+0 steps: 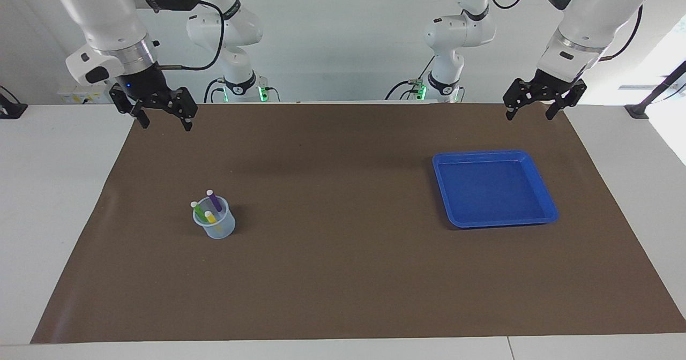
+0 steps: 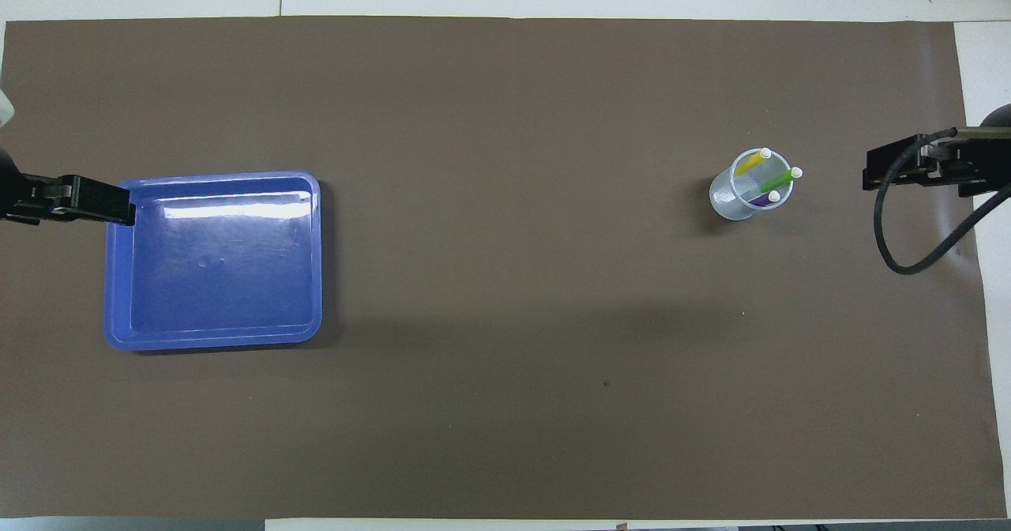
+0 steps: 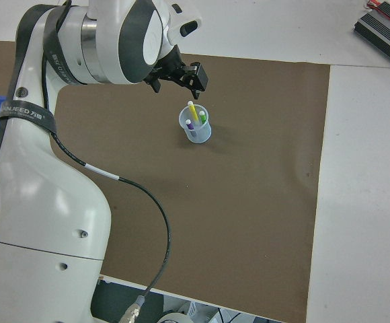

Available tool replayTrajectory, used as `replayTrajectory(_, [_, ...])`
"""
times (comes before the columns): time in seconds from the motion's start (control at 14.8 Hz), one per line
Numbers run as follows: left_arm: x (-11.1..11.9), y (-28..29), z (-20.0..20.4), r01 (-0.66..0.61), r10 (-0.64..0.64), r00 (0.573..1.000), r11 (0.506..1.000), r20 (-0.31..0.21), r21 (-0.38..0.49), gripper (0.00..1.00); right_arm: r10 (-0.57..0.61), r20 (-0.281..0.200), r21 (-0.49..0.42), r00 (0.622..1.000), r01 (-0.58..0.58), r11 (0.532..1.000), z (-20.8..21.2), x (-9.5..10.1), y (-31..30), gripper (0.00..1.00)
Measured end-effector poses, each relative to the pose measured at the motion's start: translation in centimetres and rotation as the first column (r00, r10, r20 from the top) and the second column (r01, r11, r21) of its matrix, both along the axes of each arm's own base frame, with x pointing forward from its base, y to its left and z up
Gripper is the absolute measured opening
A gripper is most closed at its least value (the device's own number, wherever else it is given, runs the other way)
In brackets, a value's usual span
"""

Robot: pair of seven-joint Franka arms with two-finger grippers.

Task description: Right arm passes pens to left for tray arrangement

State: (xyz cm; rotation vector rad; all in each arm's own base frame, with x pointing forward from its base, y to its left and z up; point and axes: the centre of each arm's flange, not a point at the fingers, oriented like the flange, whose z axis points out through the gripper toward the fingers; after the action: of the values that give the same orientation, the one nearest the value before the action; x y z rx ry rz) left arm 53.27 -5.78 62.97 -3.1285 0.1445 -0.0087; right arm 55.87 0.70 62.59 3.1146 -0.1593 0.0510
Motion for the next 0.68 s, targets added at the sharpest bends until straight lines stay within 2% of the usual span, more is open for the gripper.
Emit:
replayTrajectory(0.54, [0.0,0.1,0.0,-0.002,0.002,1.000,1.000,0.000,0.000,1.00,0.000,-0.010,0.000,1.000,0.000,1.000,-0.5,0.0,0.0,1.00])
replayTrajectory(0.68, [0.0,0.1,0.0,-0.002,0.002,1.000,1.000,0.000,0.000,1.00,0.002,0.032,0.001,0.999,-0.002,1.000,-1.3,0.5,0.1,1.00])
